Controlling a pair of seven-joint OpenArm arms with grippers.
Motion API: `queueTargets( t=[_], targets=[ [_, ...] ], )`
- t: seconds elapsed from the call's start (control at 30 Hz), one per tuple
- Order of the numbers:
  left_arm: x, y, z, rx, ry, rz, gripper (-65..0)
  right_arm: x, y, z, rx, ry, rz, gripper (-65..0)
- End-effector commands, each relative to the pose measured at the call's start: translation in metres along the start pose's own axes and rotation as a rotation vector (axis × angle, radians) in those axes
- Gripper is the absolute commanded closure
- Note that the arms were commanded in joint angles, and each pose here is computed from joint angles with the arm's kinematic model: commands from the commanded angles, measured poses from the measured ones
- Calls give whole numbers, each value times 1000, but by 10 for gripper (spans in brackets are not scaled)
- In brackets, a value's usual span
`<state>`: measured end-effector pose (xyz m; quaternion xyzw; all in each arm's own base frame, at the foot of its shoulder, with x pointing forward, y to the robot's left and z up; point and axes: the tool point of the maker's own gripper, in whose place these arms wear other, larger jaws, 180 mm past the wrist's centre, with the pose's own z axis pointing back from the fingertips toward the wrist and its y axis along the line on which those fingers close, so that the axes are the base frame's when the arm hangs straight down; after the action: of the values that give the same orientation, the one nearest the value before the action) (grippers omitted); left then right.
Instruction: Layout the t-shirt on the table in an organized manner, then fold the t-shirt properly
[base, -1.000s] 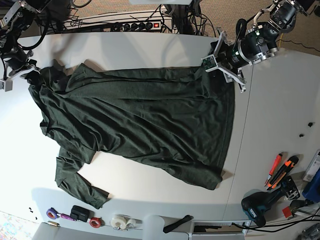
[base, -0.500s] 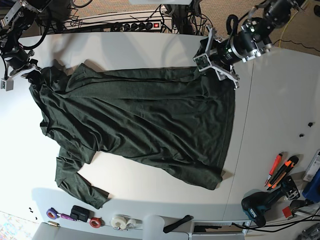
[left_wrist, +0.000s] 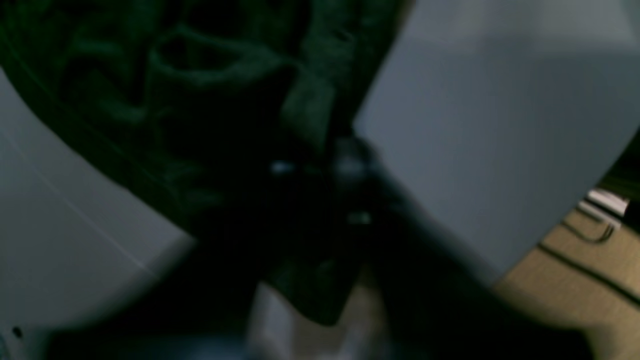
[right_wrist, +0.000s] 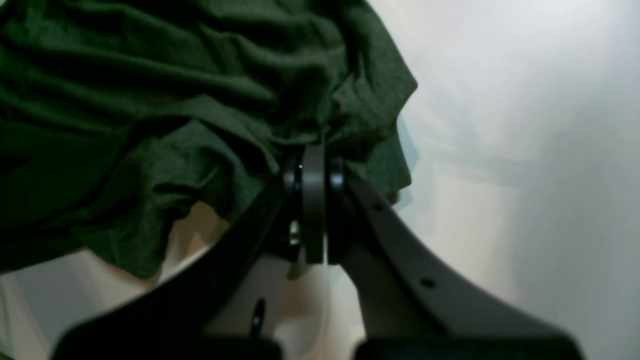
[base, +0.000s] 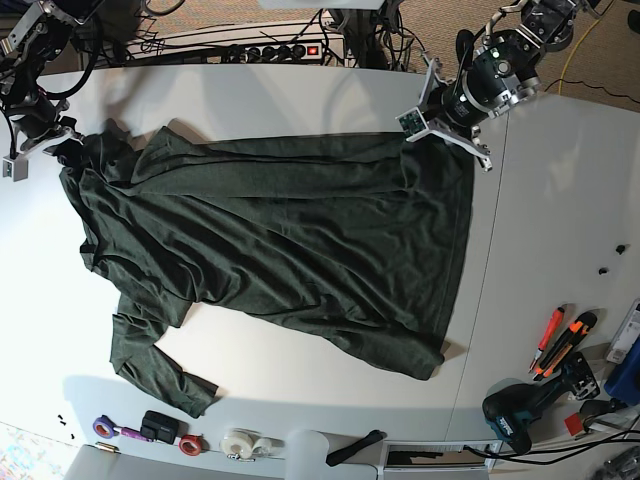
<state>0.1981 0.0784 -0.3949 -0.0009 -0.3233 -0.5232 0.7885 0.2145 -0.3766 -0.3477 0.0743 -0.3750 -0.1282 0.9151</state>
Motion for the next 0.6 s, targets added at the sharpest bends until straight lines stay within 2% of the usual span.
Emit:
queueTargets(
  t=[0.0,0.23,0.4,0.57],
  targets=[
    [1,9,3,32,-1,-20,0,19,0,7,8,-48,49,0],
    [7,23,16,106,-10,-31,0,17,1,8,17,-32,72,0],
    [9,22,32,117,-21,-54,0,17,-12,20,-7,-39,58,0],
    [-1,10,36,107,8,-62,0,18,-25,44,-6,-79,-9,0]
  ],
)
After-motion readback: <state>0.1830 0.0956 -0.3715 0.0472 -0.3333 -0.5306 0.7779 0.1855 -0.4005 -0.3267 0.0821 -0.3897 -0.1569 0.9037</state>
